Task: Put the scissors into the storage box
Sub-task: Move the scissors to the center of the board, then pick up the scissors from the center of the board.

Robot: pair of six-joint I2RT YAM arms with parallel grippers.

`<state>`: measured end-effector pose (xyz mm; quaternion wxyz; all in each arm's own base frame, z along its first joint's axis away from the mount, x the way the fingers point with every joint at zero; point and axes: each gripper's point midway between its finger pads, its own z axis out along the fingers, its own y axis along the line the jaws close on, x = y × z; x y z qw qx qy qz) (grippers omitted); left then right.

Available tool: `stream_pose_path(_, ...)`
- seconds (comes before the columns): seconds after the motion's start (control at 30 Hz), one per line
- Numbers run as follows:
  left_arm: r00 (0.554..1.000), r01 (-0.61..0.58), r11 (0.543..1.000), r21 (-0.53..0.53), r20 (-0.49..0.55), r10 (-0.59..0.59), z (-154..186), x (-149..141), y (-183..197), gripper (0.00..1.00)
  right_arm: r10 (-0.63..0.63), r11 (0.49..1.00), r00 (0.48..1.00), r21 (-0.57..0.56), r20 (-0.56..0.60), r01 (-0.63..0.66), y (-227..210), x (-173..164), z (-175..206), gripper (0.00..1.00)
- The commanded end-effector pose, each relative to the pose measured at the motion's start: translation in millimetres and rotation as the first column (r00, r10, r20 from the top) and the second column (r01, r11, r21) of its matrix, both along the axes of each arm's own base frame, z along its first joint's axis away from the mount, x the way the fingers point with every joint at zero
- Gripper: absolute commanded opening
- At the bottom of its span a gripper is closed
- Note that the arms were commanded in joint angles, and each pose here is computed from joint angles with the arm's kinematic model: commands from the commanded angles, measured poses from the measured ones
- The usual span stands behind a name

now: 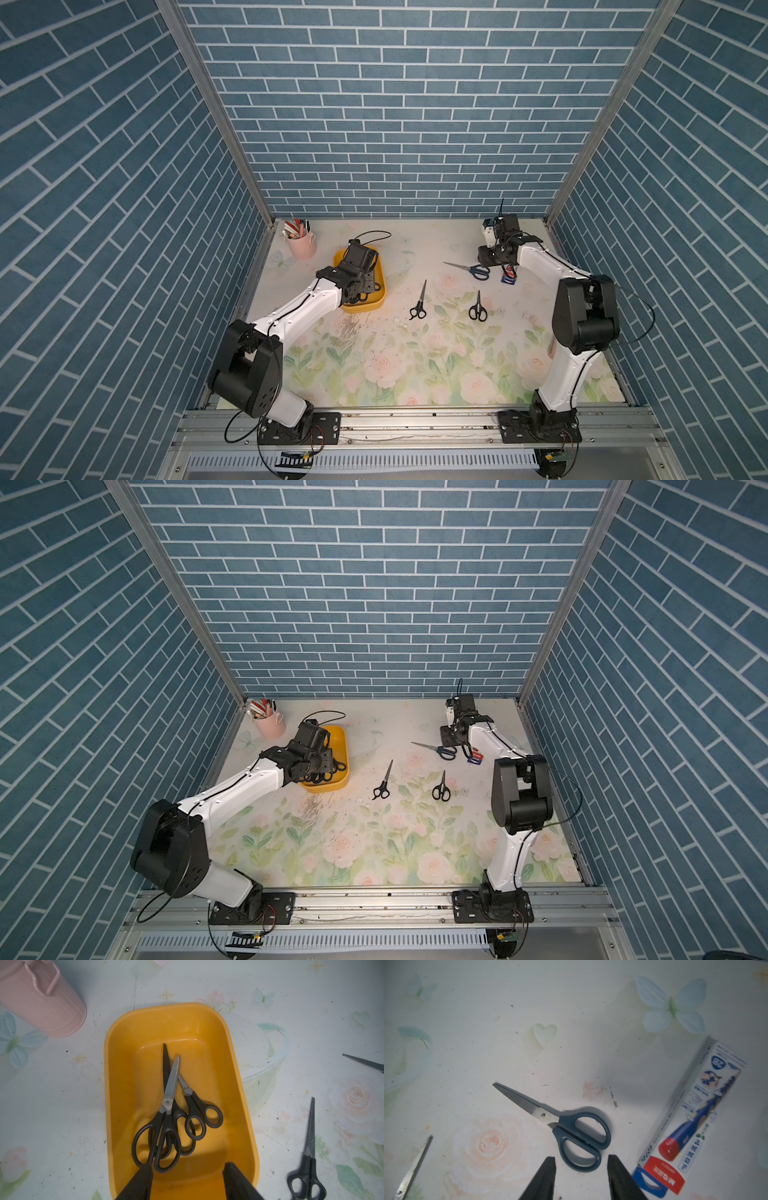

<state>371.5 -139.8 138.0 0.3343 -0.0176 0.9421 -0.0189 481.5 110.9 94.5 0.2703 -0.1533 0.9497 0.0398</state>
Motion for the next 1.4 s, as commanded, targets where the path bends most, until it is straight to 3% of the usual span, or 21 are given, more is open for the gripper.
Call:
stream_pose_path(0.0, 1.000, 0.021, 1.000, 0.022, -0.006, -0.021, -1, -6, 2, 0.61, 0.183, 0.980, 0.979, -0.067, -0.087, -0.189, 4, -7, -17, 0.46)
stream_pose_path(0.27, 1.000, 0.027, 0.999, 0.025, 0.004, -0.027, -2, -10, 5, 0.61, 0.243, 0.946, 0.958, -0.184, -0.150, -0.269, -21, -4, -44, 0.45)
stream_pose_path(0.77, 1.000, 0.024, 0.999, 0.027, -0.008, -0.024, -6, -9, 4, 0.61, 0.273, 0.926, 0.940, -0.209, -0.205, -0.314, -25, -7, -90, 0.42)
stream_pose_path(0.93, 0.999, 0.028, 0.999, 0.021, -0.017, -0.028, -10, -7, 1, 0.61, 0.282, 0.921, 0.936, -0.213, -0.213, -0.326, -6, -19, -87, 0.44)
stream_pose_path(1.2, 0.999, 0.041, 0.999, 0.002, -0.023, -0.041, -12, -5, -5, 0.61, 0.211, 0.930, 0.939, -0.241, -0.270, -0.278, 62, -66, -93, 0.53)
stream_pose_path(1.37, 0.999, 0.041, 0.999, 0.025, -0.032, -0.041, -12, -7, -2, 0.61, 0.146, 0.977, 0.945, -0.106, -0.293, -0.184, 94, -89, -76, 0.55)
